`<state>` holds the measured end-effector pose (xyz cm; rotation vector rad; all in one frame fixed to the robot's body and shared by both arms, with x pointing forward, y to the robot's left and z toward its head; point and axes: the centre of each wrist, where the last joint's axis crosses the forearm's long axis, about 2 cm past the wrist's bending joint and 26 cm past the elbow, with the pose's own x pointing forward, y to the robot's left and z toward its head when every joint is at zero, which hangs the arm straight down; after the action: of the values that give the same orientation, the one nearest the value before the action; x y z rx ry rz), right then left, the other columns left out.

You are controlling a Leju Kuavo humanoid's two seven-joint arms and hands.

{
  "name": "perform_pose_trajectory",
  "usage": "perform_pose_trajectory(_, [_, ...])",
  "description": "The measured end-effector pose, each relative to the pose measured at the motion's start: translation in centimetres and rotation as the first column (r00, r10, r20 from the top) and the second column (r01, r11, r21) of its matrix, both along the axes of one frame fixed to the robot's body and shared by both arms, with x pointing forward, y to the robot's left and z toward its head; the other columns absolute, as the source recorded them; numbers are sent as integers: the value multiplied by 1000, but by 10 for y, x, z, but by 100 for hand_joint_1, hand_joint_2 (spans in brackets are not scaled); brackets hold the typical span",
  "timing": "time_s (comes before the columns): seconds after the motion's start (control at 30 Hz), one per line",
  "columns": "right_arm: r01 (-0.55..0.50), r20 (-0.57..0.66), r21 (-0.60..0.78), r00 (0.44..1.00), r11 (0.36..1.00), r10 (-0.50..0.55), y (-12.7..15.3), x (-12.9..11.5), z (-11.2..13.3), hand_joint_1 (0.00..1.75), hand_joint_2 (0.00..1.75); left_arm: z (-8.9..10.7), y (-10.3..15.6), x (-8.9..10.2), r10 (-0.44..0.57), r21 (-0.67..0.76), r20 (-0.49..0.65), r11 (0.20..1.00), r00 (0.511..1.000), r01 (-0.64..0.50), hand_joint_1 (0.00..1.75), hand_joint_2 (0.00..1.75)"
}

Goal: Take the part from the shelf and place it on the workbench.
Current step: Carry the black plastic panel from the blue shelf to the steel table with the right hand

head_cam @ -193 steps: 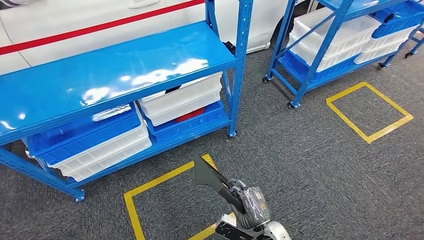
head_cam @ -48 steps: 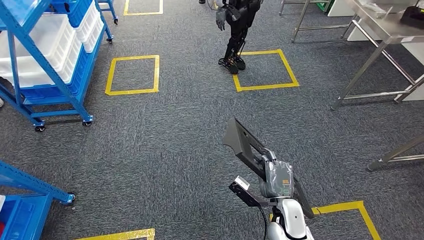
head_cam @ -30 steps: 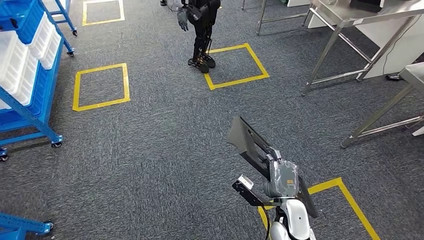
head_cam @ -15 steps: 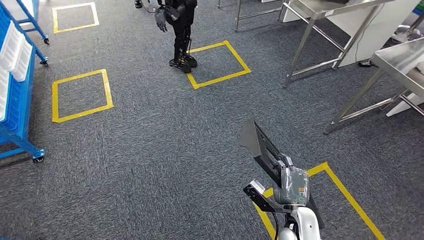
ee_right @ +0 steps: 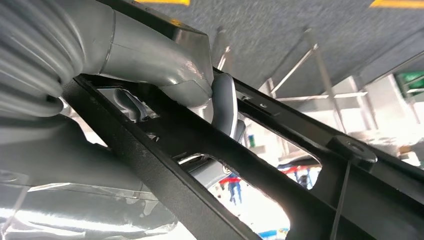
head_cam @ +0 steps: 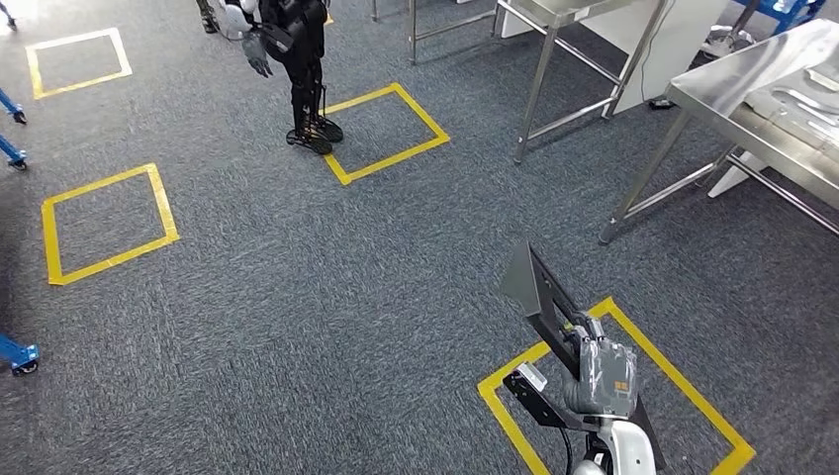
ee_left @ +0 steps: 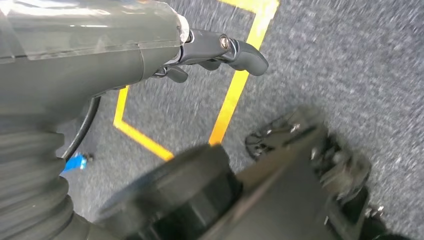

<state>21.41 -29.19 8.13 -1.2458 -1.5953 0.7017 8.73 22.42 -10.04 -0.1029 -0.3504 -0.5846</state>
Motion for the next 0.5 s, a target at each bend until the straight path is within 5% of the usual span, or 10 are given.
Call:
perform_pose_trajectory(0.23, [-14,55,-168,998,986,23,-2,3,23,175,175,2,0,10,-1,-35,18,999,1000,2,0,175])
perform_pose_trajectory(0.5, [11,177,-300,983,954,44,16,57,66,175,175,-1,18,3,52,-32,12,998,999,-52,0,175])
